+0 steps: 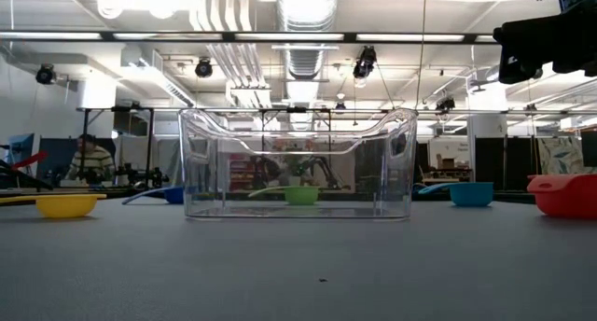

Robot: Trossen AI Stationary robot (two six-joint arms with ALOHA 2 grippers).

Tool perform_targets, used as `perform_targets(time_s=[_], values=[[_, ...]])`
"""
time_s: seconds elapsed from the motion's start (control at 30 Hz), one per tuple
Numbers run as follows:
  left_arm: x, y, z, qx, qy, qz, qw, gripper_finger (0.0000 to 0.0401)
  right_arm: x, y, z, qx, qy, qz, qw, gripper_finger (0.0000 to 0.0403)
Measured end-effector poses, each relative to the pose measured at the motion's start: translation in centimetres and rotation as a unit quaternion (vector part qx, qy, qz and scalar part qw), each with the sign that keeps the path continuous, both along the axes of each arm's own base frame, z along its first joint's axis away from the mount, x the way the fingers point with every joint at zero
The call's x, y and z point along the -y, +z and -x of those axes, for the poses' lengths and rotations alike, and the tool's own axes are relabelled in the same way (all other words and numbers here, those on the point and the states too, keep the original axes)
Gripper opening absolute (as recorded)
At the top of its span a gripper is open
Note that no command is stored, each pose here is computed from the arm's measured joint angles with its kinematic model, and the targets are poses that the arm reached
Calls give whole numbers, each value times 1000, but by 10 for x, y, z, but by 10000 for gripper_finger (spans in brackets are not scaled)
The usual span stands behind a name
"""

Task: Nest measuring cups in basket
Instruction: Move the stacked measuring cups to the bottom center of the table

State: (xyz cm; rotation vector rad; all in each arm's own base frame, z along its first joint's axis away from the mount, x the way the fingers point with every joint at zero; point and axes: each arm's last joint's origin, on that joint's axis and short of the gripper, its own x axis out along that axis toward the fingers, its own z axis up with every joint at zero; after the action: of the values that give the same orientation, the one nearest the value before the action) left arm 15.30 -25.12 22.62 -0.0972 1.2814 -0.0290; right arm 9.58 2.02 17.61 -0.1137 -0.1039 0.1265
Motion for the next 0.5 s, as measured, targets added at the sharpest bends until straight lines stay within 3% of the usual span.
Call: perform_targets(time_s=[0.5], values=[[10, -31, -13, -17, 44, -25, 999, 191, 0, 0, 0, 0, 0, 0, 1000, 47]])
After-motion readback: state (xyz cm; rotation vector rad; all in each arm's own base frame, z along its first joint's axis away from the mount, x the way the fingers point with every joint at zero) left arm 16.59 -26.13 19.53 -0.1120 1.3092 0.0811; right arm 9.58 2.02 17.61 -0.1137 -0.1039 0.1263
